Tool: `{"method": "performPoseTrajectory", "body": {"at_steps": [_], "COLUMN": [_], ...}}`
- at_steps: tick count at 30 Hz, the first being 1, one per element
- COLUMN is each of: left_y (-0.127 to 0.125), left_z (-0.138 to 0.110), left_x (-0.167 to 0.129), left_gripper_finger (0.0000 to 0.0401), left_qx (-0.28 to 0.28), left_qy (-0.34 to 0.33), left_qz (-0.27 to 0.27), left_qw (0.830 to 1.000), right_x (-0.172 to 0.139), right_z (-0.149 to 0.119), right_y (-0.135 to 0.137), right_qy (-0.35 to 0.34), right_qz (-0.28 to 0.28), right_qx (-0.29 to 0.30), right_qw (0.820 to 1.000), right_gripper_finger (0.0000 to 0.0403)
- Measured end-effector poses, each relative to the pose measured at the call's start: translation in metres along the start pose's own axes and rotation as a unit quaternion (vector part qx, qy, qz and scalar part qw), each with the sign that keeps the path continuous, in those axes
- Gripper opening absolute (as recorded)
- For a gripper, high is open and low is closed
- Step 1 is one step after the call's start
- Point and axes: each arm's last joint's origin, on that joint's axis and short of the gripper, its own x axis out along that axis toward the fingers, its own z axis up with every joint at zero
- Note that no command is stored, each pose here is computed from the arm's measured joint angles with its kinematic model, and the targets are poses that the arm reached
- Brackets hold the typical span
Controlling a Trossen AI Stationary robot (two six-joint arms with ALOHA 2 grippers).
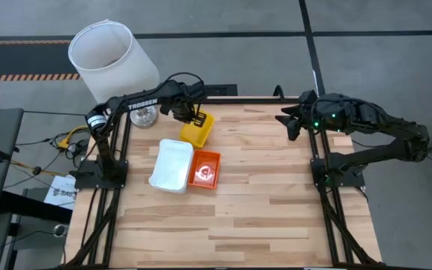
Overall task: Stack baskets by color
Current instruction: Stack the yellow bin on the left yellow bin
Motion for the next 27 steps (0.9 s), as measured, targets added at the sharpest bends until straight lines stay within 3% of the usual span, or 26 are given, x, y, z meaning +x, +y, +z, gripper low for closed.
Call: {"method": "performPoseTrajectory", "body": {"at_steps": [27], "left_y": [-0.004], "left_z": [0.003], "left_x": [-0.013], "left_gripper_finger": [0.0], "left_qx": [-0.003], "left_qy": [0.016], "left_qz": [-0.045], "left_qw": [0.999], "right_x": [0.0], "right_z": [0.0], "right_y": [0.0], "right_qy": [0.002], "right_qz": [-0.001], "right_qx": [-0.002], "right_qw": [1.0], "right_gripper_finger": [0.0225]}}
